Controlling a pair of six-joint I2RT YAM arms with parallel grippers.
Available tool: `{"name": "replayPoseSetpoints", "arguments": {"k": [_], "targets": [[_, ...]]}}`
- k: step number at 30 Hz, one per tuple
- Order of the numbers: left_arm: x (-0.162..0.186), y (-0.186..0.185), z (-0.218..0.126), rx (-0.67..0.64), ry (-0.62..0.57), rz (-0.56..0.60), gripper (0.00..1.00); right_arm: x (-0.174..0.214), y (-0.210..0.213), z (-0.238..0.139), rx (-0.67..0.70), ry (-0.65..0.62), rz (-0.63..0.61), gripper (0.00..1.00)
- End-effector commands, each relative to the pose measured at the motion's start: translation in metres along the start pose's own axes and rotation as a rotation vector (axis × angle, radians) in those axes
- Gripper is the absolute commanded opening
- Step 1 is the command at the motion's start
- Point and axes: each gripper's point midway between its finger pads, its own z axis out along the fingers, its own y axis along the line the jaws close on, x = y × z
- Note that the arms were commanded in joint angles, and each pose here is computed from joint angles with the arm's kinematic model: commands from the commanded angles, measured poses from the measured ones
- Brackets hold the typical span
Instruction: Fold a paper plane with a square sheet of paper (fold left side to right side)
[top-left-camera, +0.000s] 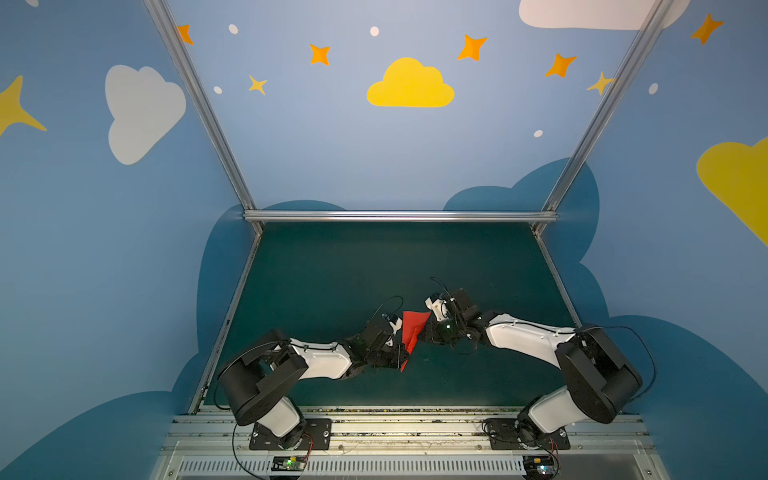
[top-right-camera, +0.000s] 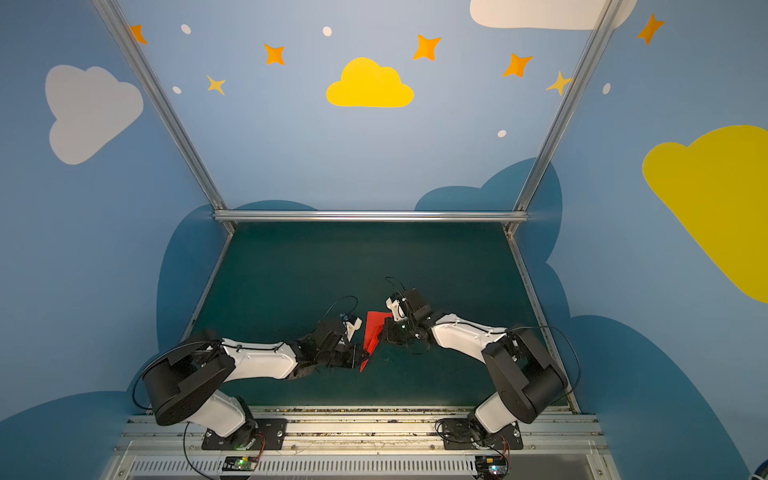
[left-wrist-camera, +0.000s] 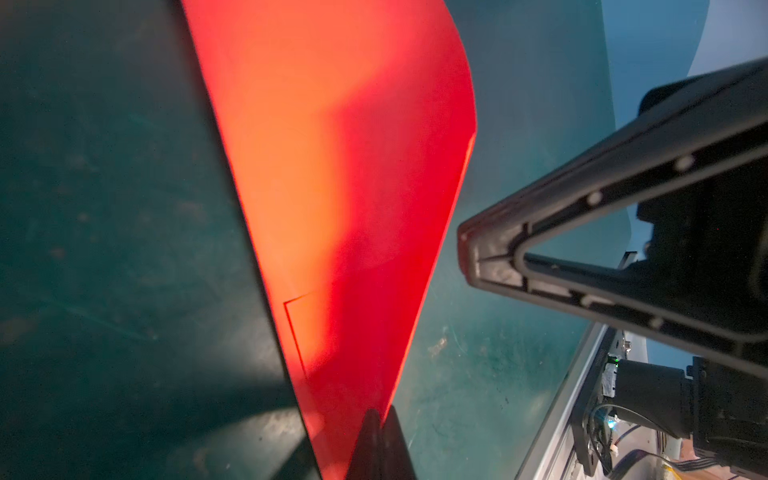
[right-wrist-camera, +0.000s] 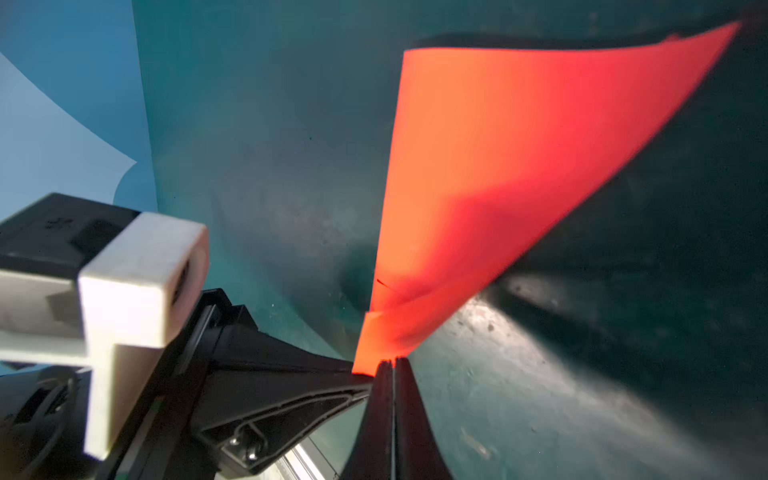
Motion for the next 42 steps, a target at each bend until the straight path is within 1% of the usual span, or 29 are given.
{"name": "replayPoseSetpoints", "arguments": {"k": [1,13,20,42], "targets": [[0.001,0.002,-0.001,0.004,0.003,-0.006,0.03,-0.006,0.007,0.005,-0.010,-0.004,-0.027,0.03],[0.003,0.005,0.000,0.001,0.015,-0.007,0.03,-0.011,0.011,0.022,-0.006,0.014,-0.024,0.03],[0.002,0.005,-0.002,-0.003,0.016,-0.001,0.03,-0.011,0.005,0.032,0.010,0.026,-0.015,0.02],[0.003,0.006,0.002,-0.017,0.040,0.003,0.03,-0.005,-0.005,0.041,0.030,0.050,-0.006,0.01]]}}
